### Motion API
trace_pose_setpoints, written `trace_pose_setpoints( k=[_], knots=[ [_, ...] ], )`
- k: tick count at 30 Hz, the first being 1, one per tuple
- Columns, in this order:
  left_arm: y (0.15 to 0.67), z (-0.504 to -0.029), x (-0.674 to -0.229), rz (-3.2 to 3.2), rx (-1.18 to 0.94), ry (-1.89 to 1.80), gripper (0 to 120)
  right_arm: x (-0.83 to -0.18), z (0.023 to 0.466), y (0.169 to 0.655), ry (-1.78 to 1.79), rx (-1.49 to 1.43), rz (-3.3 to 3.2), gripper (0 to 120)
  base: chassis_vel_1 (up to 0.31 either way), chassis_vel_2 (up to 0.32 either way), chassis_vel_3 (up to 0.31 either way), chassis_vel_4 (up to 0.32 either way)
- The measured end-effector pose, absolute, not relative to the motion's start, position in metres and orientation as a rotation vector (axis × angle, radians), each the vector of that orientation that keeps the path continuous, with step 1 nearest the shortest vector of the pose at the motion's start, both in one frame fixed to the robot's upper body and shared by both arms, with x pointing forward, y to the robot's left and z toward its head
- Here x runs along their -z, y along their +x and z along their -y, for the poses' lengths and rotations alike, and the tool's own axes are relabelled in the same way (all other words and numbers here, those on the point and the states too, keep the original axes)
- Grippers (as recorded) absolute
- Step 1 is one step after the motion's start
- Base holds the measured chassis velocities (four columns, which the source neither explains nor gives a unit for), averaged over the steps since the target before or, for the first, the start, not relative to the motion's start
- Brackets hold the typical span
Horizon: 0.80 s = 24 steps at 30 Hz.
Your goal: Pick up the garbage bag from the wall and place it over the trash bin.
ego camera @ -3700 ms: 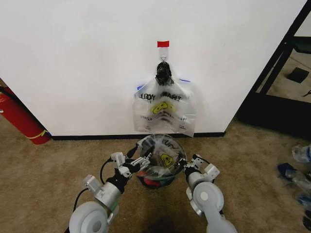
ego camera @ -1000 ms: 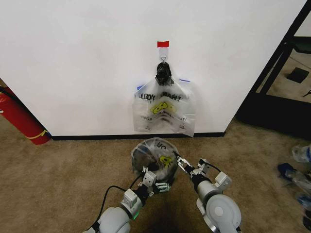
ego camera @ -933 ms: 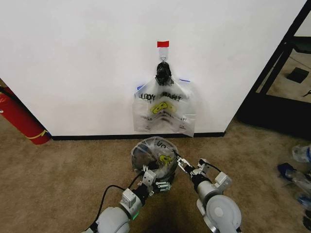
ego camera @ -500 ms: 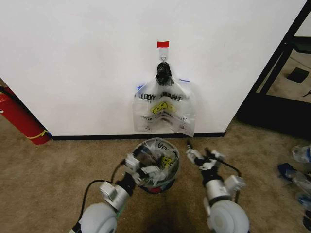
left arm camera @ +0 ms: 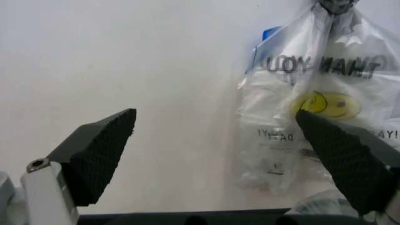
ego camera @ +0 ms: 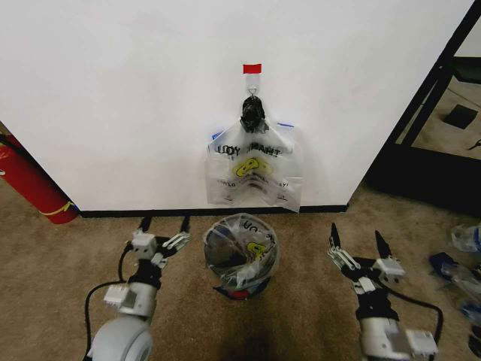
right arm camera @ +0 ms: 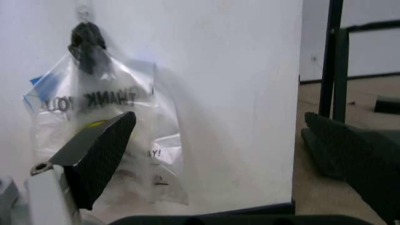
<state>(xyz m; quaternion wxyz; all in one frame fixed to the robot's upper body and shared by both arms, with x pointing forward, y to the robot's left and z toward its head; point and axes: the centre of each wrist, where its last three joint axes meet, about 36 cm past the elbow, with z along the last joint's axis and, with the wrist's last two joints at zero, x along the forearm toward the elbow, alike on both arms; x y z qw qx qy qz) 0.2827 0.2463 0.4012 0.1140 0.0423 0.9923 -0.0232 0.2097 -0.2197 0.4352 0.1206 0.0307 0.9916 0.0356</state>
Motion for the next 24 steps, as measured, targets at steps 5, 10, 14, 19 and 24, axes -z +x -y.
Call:
trace_pose_setpoints(
  k=[5, 10, 14, 19, 24],
  knots=[
    [0.273, -0.239, -0.408, -2.888, 0.066, 0.118, 100, -0.442, 0.216, 0.202, 0.087, -0.086, -2.887, 100, 0.0, 0.0, 0.0, 0.0],
    [0.267, -0.232, -0.417, -2.866, 0.04, 0.148, 100, -0.443, 0.213, 0.201, 0.113, -0.099, -2.887, 100, 0.0, 0.0, 0.0, 0.0],
    [0.262, -0.23, -0.417, -2.862, 0.031, 0.182, 100, -0.44, 0.215, 0.201, 0.134, -0.09, -2.892, 100, 0.0, 0.0, 0.0, 0.0],
    [0.26, -0.227, -0.417, -2.849, 0.016, 0.202, 100, -0.439, 0.214, 0.199, 0.152, -0.085, -2.898, 100, 0.0, 0.0, 0.0, 0.0],
    [0.26, -0.222, -0.412, -2.856, 0.009, 0.204, 100, -0.445, 0.206, 0.199, 0.174, -0.093, -2.878, 100, 0.0, 0.0, 0.0, 0.0]
  ],
)
